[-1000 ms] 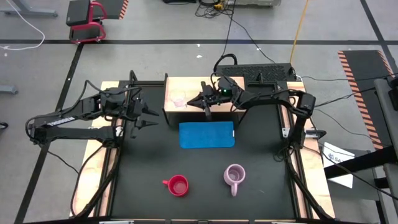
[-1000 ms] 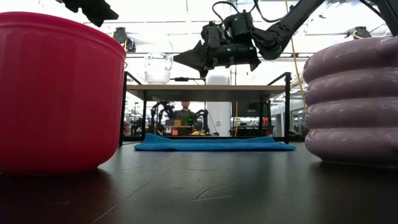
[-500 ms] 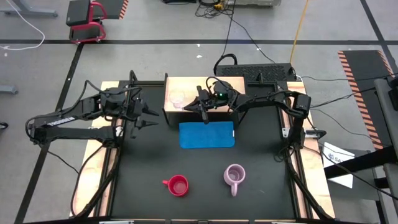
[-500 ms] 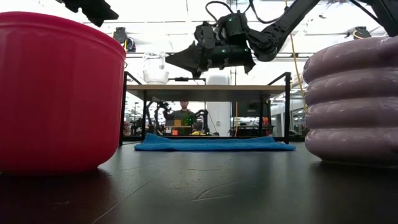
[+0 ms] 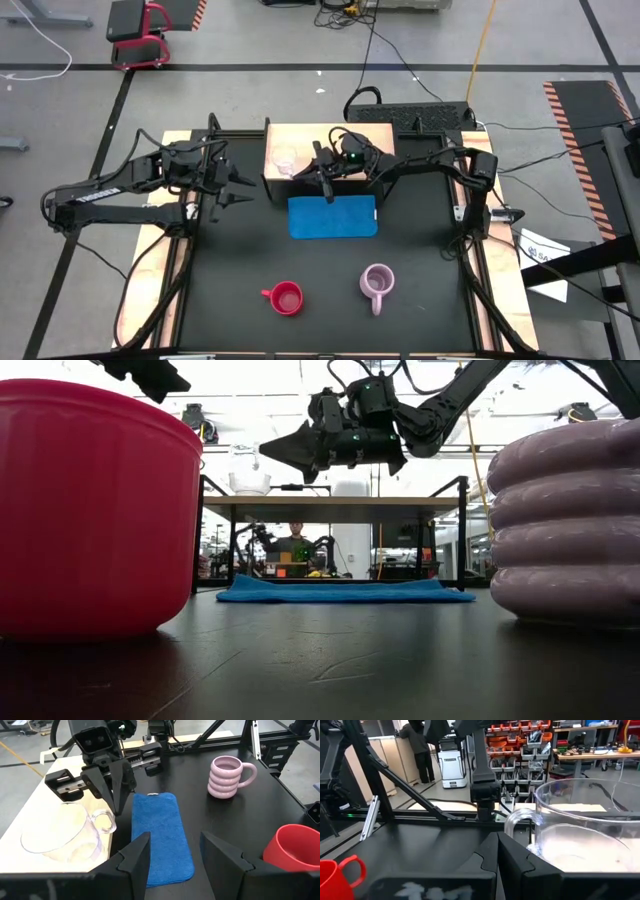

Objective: Stack small to large cups/mugs on shelf
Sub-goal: Put the glass mug on the shelf

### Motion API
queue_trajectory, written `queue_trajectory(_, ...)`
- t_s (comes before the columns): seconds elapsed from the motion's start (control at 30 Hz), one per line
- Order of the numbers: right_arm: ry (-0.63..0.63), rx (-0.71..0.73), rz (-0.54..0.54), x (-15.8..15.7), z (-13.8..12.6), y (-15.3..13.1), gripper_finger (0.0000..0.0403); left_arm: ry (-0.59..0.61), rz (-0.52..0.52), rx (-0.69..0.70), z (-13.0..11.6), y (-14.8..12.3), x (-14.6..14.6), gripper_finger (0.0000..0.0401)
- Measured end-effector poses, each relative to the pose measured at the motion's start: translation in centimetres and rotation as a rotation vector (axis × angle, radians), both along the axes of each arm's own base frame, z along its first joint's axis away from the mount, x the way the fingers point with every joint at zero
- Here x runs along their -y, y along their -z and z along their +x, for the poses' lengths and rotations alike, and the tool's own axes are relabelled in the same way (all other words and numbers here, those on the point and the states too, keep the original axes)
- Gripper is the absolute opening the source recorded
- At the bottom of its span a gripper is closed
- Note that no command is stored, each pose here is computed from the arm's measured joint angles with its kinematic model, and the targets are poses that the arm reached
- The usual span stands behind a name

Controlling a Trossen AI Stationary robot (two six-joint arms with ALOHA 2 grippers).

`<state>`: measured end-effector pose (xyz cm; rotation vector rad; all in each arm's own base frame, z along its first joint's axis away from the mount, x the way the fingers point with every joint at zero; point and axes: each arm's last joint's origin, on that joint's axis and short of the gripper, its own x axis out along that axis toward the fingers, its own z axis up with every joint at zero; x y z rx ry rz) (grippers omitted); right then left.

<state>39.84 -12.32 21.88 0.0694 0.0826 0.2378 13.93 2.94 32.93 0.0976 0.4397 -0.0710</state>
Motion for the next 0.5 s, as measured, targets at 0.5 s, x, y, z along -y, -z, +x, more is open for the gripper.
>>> queue_trajectory(0.5, 0.002, 0.027, -0.004, 0.04, 0.01, -0.28, 0.0, 0.0, 0.0, 0.003, 0.01, -0.02, 0.0, 0.0172)
